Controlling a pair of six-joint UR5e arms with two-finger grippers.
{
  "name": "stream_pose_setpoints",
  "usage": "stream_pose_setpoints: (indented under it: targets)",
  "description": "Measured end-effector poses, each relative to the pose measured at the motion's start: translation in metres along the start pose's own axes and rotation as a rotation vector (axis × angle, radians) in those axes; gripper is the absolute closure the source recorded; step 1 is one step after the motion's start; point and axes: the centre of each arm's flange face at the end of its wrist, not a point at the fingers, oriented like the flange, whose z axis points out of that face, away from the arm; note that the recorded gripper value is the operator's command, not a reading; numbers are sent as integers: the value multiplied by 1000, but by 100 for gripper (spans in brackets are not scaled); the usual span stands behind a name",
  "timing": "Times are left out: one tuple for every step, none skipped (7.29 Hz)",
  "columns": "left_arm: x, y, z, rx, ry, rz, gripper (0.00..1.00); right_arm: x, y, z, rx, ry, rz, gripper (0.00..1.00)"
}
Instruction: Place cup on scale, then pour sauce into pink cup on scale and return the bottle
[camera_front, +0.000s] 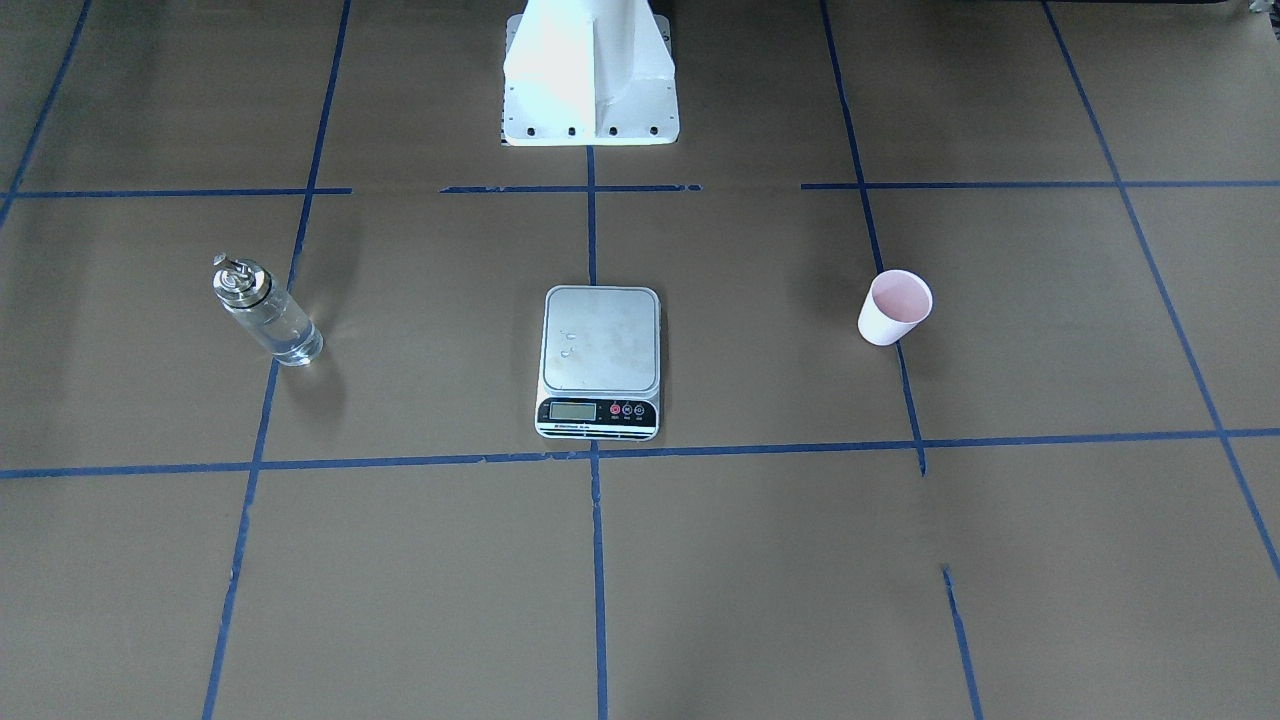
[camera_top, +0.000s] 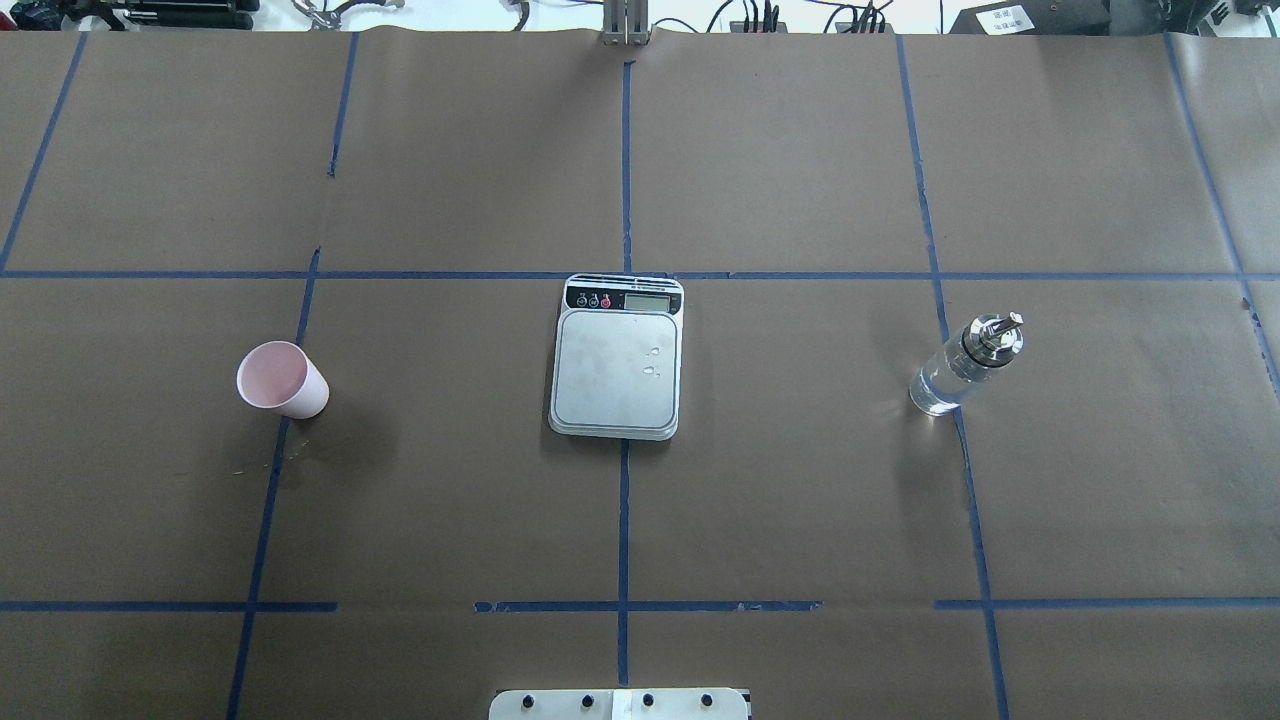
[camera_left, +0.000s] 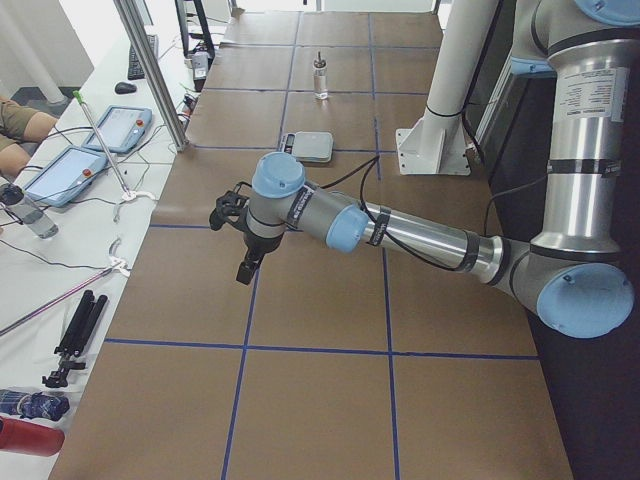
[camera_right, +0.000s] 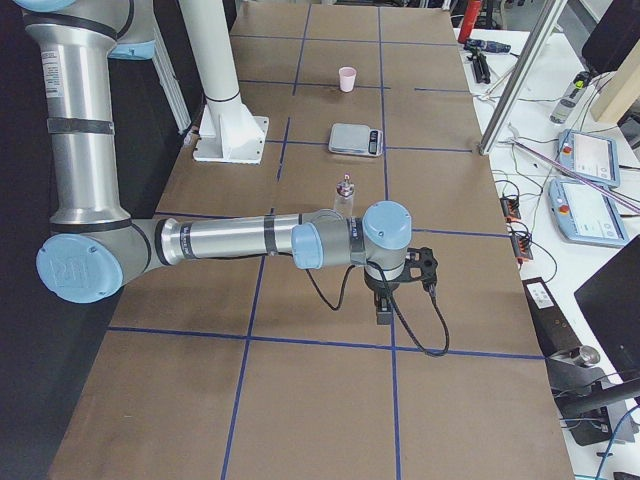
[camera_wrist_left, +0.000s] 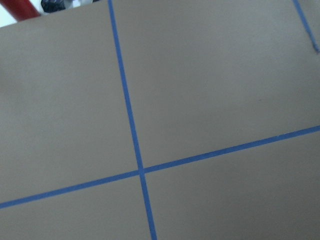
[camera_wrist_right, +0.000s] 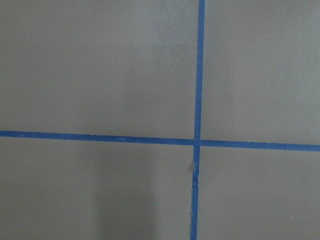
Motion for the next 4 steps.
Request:
stream_pose_setpoints:
  targets:
    - [25,-9,5,1,44,24,0,-10,-5,0,0,-3,-22,0]
    - [47,-18,9,-1,75,52,0,-27,-14,4,-5,-3,-56,0]
    - [65,-24,17,-16,108,43,0,-43,-17,19,-23,-3,-64,0]
    - [89,-29,30,-45,145,-9,0,-44,-14,31,-24,-6,-49,0]
